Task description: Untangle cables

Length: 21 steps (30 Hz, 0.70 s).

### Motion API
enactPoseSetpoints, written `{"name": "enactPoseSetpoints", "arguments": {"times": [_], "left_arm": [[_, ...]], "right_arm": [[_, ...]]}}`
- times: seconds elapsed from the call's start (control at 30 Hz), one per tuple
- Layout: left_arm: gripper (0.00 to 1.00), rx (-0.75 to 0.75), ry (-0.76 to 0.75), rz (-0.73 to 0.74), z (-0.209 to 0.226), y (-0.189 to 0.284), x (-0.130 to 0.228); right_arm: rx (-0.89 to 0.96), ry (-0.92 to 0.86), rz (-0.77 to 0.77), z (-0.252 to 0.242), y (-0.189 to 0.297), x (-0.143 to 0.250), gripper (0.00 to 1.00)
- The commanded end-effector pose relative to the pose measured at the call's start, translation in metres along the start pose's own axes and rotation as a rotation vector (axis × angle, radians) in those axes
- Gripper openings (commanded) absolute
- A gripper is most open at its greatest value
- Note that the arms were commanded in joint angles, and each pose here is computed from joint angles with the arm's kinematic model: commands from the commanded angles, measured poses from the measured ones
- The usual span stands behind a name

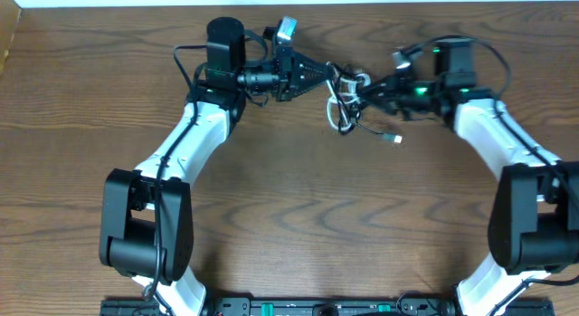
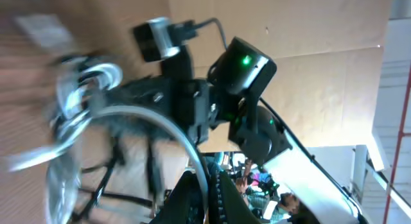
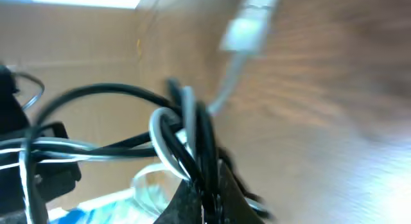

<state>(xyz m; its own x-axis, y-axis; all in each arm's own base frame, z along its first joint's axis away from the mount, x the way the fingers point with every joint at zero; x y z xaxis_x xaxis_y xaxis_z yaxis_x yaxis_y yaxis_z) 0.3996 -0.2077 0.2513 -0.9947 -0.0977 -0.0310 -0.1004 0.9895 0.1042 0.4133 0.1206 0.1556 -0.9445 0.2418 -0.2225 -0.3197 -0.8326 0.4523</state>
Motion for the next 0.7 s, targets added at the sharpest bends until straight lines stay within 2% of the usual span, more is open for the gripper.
{"name": "enactPoseSetpoints", "arguments": {"times": [0.0,0.1,0.27,0.4,0.6,0.67], "left_arm": [[0.07,-0.011,-0.109,-0.023,-0.001,0.024,-0.005],[0.08,-0.096,-0.081,-0.016,0.026,0.028,0.003],[0.07,-0.37,0.019,0.019,0.079,0.026,0.037],[0.08,-0.422,0.015,0.05,0.086,0.016,0.048],[0.08,-0.537,0.022,0.006,0.097,0.009,0.047],[0.14,-0.574,0.053,-0.028,0.1,0.006,0.045]], "right_arm": [[0.134,0.074,-0.11,-0.035,0.033,-0.019,0.01],[0.137,0.029,-0.152,-0.039,0.052,-0.026,0.01],[0.096,-0.055,-0.181,-0.022,0.064,-0.028,0.01],[0.137,-0.05,-0.192,-0.009,0.062,-0.023,0.01],[0.241,-0.055,-0.156,-0.006,0.048,-0.007,0.01],[0.251,-0.056,-0.139,-0.004,0.042,-0.002,0.01]]}}
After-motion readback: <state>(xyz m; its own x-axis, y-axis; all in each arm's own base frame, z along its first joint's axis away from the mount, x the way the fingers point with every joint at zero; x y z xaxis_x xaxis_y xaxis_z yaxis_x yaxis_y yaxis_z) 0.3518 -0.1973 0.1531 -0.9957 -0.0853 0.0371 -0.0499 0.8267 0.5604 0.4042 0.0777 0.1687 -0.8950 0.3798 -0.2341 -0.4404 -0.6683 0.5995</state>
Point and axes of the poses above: each gripper's point midway between its finger pads, its own y axis back along the fingers, its own z axis along the line the jaws close on, x = y × z, the point moved 5 cm from there along y, back along the fingers, and after that the axes turned 8 degrees about y, right-handed, at the moved point
